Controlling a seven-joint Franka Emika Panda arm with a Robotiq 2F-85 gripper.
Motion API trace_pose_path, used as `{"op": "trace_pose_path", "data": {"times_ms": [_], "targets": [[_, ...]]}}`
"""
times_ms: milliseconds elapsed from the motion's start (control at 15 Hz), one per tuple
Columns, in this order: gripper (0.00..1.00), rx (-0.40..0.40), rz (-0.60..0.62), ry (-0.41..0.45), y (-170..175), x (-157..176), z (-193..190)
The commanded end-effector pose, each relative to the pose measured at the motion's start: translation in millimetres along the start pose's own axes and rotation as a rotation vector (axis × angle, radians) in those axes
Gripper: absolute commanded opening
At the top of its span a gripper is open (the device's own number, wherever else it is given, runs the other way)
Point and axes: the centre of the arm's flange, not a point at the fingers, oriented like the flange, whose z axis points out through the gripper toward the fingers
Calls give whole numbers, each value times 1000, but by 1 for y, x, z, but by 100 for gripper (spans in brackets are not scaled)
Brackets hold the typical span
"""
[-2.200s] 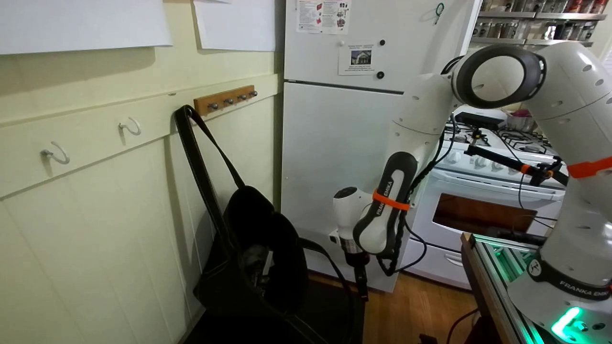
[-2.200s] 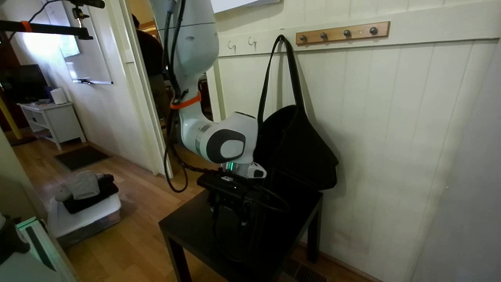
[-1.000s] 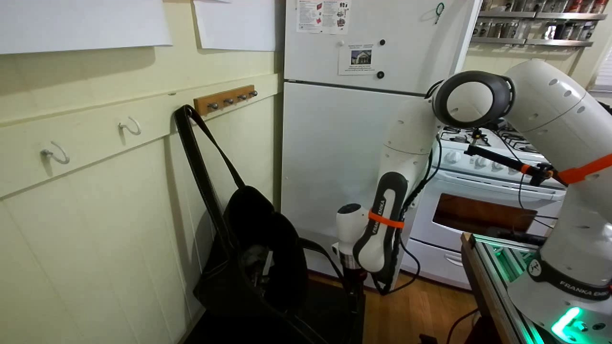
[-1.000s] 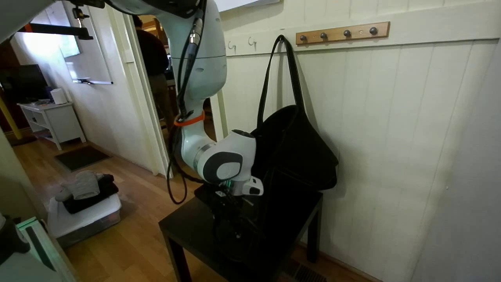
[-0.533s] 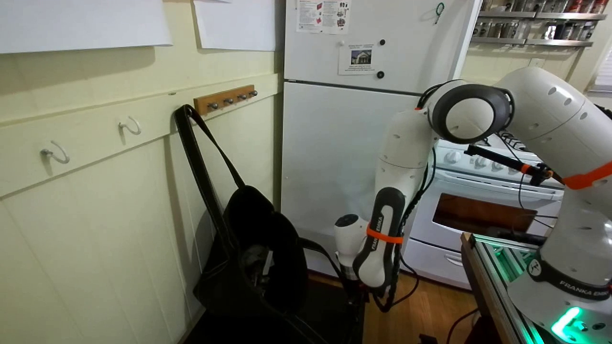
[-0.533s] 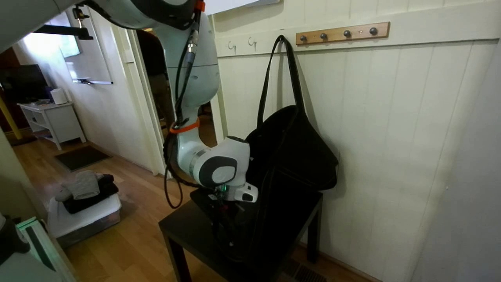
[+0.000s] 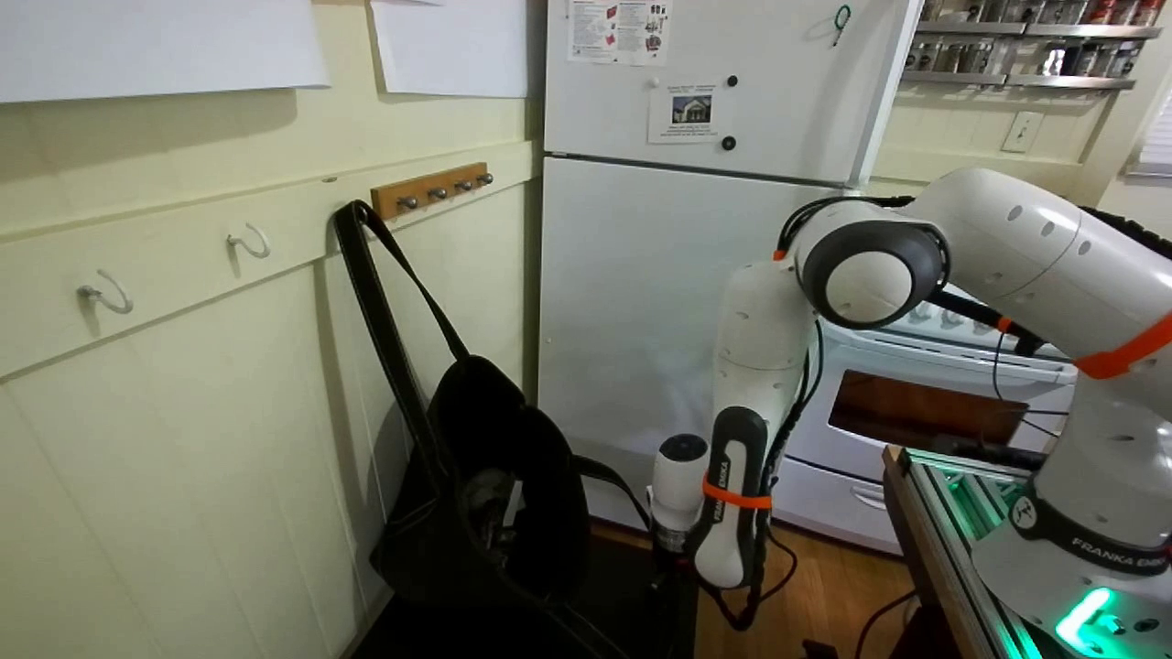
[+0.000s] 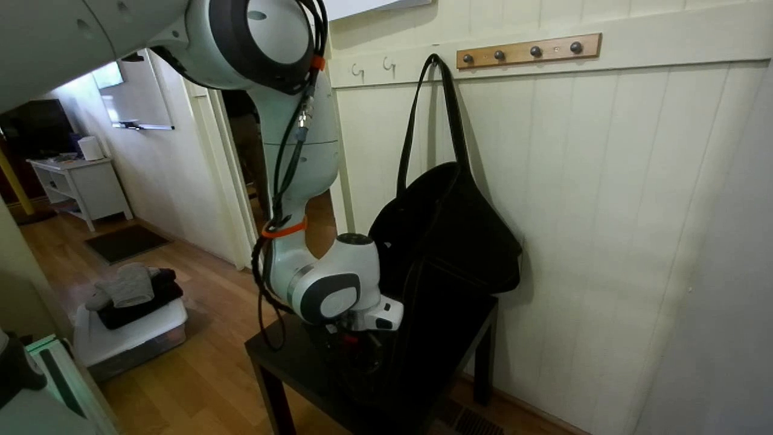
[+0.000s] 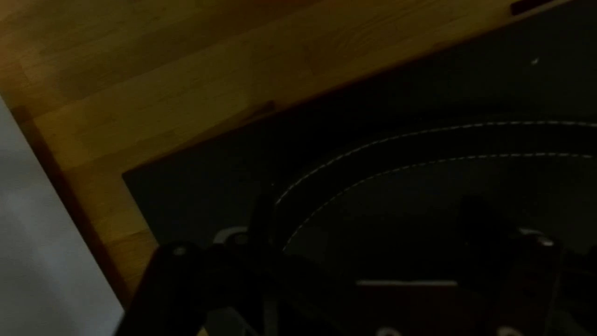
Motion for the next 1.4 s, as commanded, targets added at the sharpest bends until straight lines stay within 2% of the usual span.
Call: {"op": "trace_pose_path", "data": {"times_ms": [0,267,600,1067,1333], "targets": [[100,22,51,53,-4,7,24],[100,64,84,46,-8,7,30],[100,89,116,4,-11,-3,17],[100,56,169,-70,-7,-25,4],[100,42,161,-73,-2,-18,15]]}}
